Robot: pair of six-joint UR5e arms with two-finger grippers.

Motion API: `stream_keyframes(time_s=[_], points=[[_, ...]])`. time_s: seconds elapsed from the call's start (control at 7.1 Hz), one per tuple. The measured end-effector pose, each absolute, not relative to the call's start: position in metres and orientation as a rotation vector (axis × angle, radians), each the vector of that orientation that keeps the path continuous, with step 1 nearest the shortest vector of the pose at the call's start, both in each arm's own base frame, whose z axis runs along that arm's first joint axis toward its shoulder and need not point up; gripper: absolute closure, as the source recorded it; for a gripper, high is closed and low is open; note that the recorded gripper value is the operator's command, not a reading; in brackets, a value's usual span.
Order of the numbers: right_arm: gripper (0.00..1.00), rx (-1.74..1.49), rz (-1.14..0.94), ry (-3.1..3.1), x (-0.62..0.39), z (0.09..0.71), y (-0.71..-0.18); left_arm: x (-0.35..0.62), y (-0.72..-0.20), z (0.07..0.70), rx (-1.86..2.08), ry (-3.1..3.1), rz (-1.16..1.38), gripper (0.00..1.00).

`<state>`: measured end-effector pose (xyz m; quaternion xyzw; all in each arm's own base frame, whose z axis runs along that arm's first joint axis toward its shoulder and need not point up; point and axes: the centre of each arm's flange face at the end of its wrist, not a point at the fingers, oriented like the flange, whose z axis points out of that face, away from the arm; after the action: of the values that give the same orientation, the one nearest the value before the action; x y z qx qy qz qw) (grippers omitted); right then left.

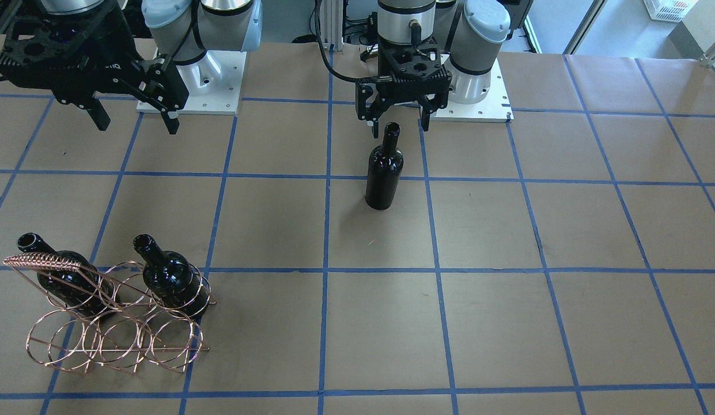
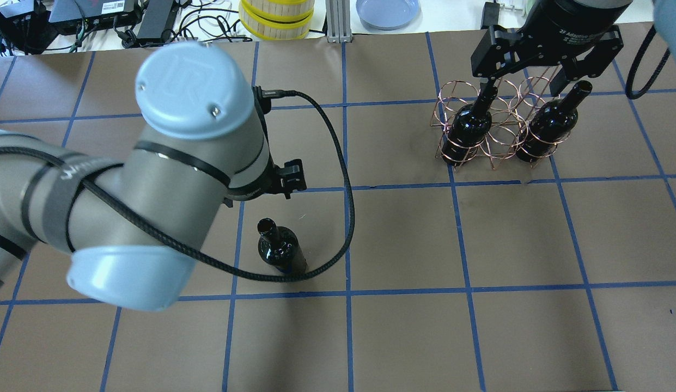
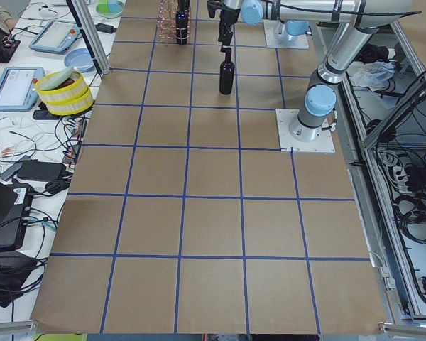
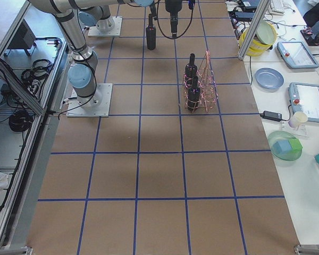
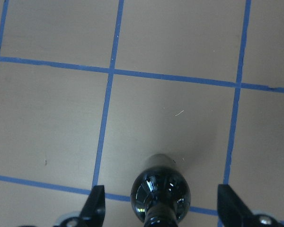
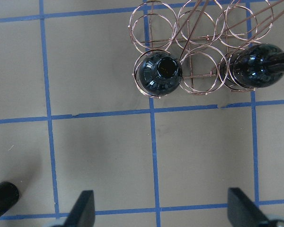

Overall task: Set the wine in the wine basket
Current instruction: 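Withdraw the left arm to rest while the right arm moves toward the bottle, then lower the right gripper over the bottle neck and close on it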

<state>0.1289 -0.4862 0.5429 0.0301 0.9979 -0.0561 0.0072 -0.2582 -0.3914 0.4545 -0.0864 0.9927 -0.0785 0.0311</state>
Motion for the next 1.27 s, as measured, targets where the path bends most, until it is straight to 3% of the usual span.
stream_keyframes(time_s=[0.7, 1.27], points=[[0.0, 0.214, -0.249, 3.081, 0.209, 0.544, -0.475, -0.129, -0.444, 0.547, -0.209, 3.086, -0.101, 0.0], [0.0, 0.242, -0.231, 3.064, 0.308, 0.517, -0.459, -0.093, -0.427, 0.599, -0.189, 3.114, 0.033, 0.0]])
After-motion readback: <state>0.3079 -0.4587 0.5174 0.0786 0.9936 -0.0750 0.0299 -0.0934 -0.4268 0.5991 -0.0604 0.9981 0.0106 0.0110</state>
